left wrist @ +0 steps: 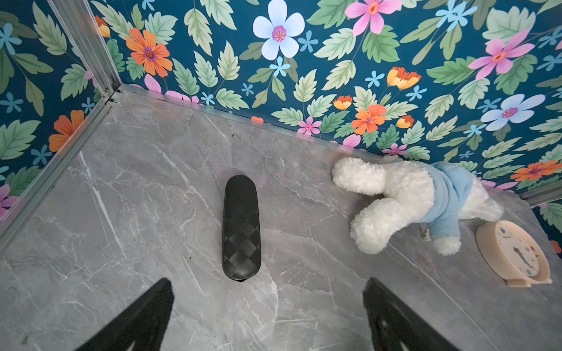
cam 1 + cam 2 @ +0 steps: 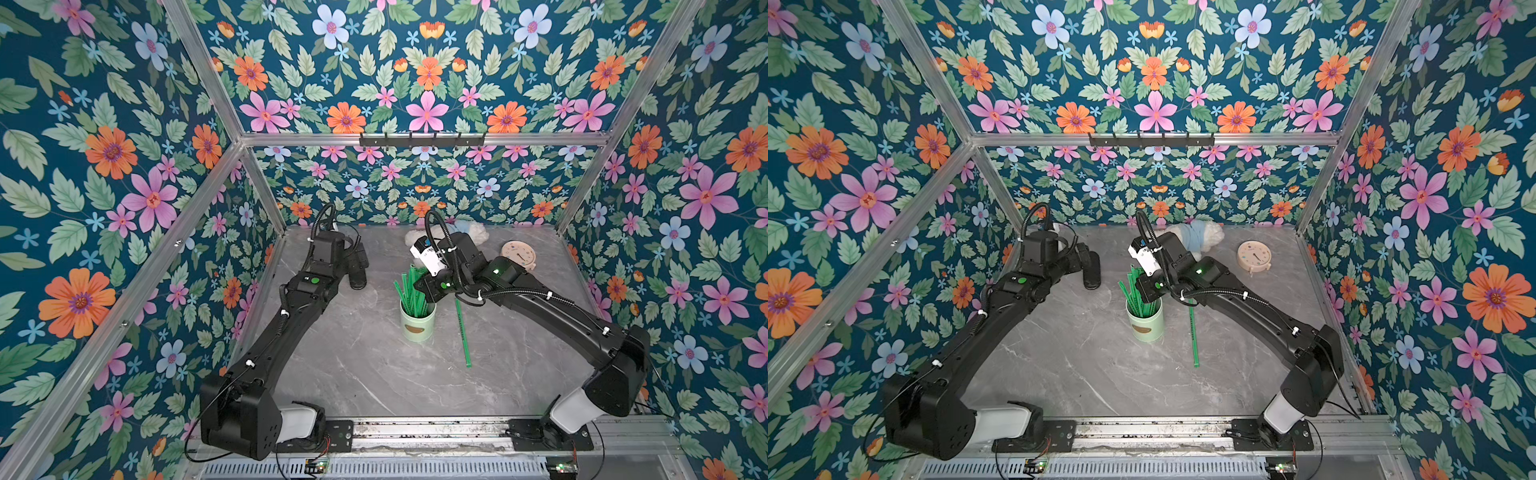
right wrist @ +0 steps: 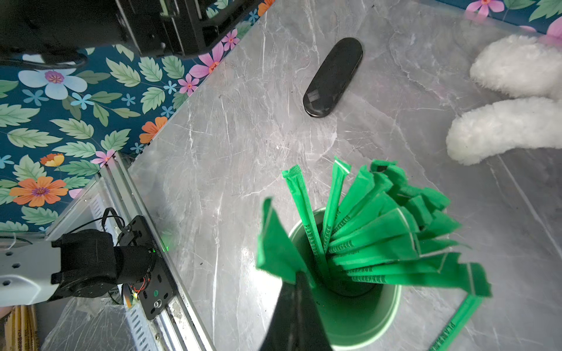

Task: Take the straws out of the storage container
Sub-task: Pick up the straw from the container, then place the straw at the center of the board.

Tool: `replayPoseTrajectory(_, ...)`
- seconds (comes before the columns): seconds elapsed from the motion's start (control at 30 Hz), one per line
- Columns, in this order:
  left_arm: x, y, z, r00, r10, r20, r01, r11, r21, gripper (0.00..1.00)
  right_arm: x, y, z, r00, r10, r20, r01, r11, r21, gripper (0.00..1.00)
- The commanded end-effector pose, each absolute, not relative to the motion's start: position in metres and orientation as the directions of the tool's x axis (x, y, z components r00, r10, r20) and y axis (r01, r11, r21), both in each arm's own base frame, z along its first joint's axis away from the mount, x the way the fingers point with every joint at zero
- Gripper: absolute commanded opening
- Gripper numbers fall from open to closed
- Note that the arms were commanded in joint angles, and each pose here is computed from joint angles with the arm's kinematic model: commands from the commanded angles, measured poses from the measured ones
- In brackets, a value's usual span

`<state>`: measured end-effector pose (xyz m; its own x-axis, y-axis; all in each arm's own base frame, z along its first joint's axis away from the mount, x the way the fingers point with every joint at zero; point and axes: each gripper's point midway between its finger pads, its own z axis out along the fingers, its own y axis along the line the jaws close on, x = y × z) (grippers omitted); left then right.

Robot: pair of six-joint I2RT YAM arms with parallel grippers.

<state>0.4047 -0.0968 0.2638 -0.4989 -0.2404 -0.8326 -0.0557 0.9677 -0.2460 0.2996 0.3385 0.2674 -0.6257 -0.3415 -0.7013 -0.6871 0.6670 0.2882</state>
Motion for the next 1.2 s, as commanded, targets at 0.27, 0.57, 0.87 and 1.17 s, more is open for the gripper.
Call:
replayPoseTrajectory(0.27, 0.404, -0.096, 0.269, -0.492, -0.244, -0.835, -0.055, 0.967, -0.25, 1.0, 0.292, 0.331, 0.329, -0.552, -0.281, -0.785, -0.715, 0.644, 0.272, 0.0)
replayPoseTrajectory(0.57, 0.403, -0.096, 0.269, -0.493, -0.244, -0.835, -0.055, 0.967, -0.25, 1.0, 0.271, 0.294, 0.384, -0.481, -0.279, -0.831, -0.717, 0.67, 0.19, 0.0)
replayPoseTrajectory(0.87, 0.403, -0.095, 0.269, -0.49, -0.245, -0.837, -0.059, 0.967, -0.248, 1.0, 0.268, 0.239, 0.374, -0.573, -0.336, -0.747, -0.619, 0.775, 0.126, 0.0)
replayPoseTrajectory(1.17, 0.404, -0.096, 0.268, -0.495, -0.242, -0.835, -0.057, 0.967, -0.247, 1.0, 0.278, 0.199, 0.327, -0.808, -0.235, -0.54, -0.438, 0.852, 0.286, 0.0)
